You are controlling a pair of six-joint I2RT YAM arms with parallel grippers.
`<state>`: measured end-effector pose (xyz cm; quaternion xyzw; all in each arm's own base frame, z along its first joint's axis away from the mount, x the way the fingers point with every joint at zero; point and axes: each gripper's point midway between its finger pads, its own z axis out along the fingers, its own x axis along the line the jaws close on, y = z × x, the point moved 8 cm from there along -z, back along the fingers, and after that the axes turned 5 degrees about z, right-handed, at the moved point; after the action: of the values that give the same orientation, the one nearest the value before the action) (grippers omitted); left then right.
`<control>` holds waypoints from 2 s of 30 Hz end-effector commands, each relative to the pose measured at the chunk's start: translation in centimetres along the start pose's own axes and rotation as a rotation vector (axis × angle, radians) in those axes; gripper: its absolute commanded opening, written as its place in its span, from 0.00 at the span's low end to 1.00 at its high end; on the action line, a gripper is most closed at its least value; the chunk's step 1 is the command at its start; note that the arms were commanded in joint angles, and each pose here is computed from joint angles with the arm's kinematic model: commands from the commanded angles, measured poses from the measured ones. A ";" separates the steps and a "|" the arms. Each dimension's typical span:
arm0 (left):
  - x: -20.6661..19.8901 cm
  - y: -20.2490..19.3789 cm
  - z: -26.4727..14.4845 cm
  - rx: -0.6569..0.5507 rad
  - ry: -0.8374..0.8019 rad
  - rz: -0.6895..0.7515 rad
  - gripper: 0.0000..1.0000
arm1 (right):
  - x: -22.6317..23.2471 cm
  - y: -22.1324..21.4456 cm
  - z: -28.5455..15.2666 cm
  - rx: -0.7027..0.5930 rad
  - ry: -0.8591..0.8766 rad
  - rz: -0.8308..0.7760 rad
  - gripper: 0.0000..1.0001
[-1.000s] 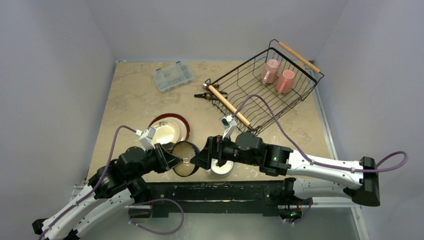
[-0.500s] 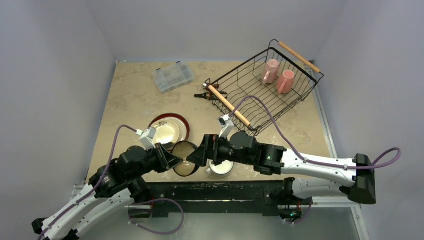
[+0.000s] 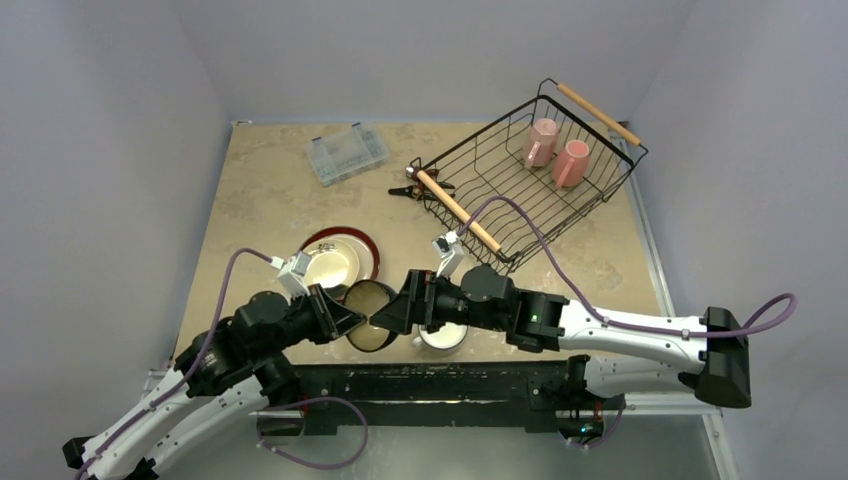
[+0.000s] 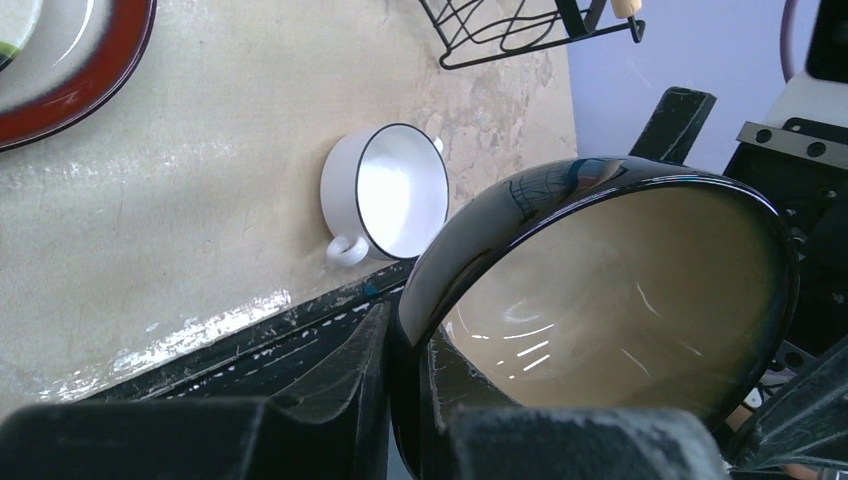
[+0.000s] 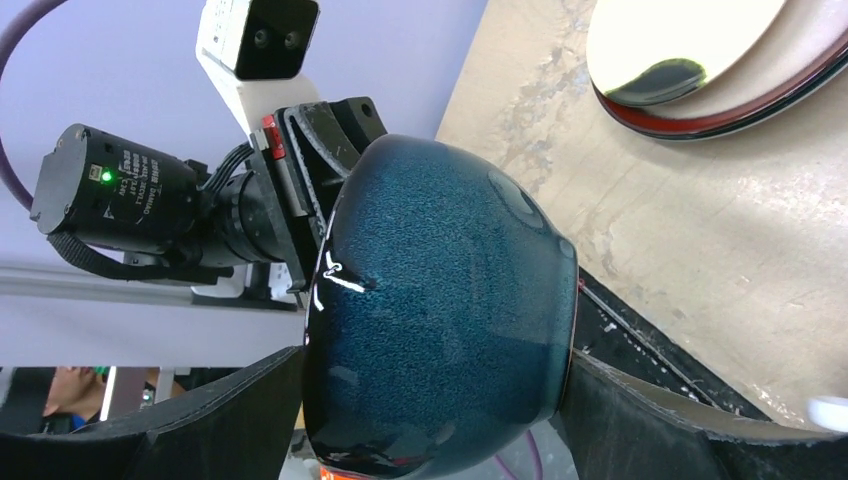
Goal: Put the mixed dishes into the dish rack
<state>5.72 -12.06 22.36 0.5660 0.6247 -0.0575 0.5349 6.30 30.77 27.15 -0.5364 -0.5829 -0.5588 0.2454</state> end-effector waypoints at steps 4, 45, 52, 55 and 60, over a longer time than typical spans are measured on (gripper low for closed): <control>-3.8 2.6 -1.7 -0.124 -0.194 -0.014 0.00 | 1.7 -0.1 -0.2 0.016 0.135 0.043 0.85; -1.3 2.1 -5.8 -0.152 -0.064 -0.054 0.77 | 2.7 15.9 -7.5 -0.336 0.043 -0.092 0.00; -0.7 1.8 -6.8 -0.170 -0.070 -0.075 0.77 | 0.7 24.4 -8.9 -0.483 -0.149 -0.138 0.00; -0.4 1.7 -7.1 -0.171 -0.073 -0.078 0.77 | -1.4 27.9 -8.9 -0.519 -0.299 -0.152 0.00; -0.2 1.5 -7.3 -0.170 -0.078 -0.081 0.78 | -4.7 32.5 -8.3 -0.598 -0.607 -0.245 0.00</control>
<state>2.76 -7.24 25.43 0.5050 0.6318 -0.0436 0.5864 31.86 16.55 36.10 -0.6655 -0.4857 -0.5648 -0.0465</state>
